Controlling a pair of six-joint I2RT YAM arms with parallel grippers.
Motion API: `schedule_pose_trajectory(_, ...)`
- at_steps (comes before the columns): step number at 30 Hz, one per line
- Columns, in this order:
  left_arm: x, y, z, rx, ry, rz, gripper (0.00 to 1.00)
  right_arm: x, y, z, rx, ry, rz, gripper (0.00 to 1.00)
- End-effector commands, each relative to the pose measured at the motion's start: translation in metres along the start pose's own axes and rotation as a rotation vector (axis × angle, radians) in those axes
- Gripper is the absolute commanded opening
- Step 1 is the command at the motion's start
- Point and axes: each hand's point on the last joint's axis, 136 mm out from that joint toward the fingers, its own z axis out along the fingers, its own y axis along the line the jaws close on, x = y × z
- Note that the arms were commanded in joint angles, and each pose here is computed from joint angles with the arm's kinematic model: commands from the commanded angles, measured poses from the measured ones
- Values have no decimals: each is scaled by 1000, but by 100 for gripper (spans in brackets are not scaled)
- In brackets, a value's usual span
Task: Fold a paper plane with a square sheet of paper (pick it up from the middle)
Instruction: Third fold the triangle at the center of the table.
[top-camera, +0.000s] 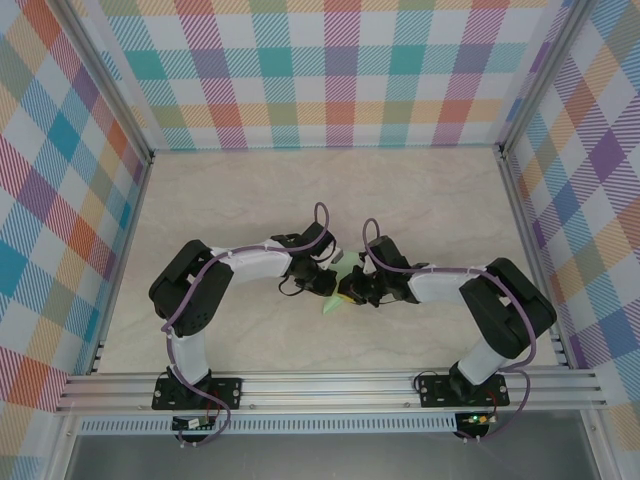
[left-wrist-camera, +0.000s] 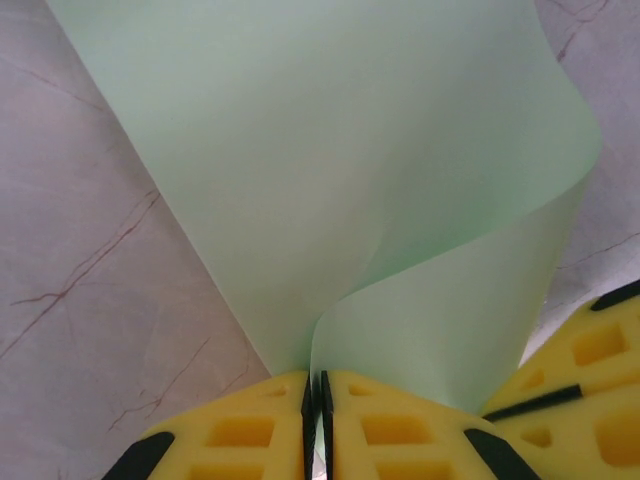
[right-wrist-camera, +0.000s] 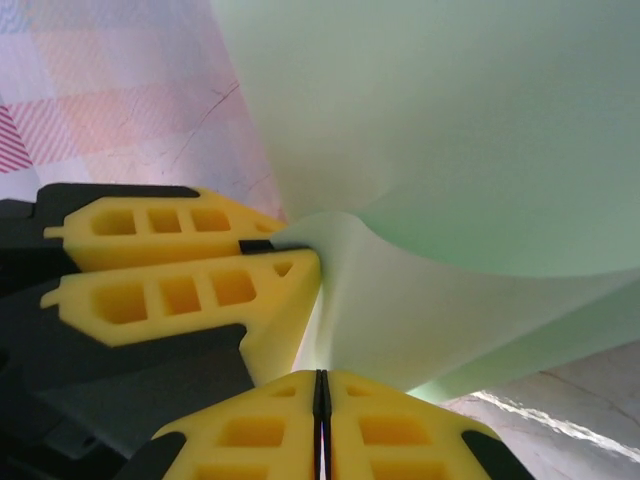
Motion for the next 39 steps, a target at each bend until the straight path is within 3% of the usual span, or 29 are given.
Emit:
schedule_pose_trajectory(1, 18, 8, 13, -7, 69, -23, 13, -8, 11, 3, -31, -28, -4, 11)
schedule_pose_trajectory(23, 22, 10, 19, -7, 90, -20, 14, 2, -37, 2, 146, -24, 66, 13)
schedule_pose_trajectory(33, 23, 11, 21, -7, 94, -20, 14, -3, 4, -7, 5, -35, 4, 13)
schedule_pose_trajectory(39, 24, 12, 20, -13, 94, -20, 13, -13, 5, -4, 17, -54, -8, 13)
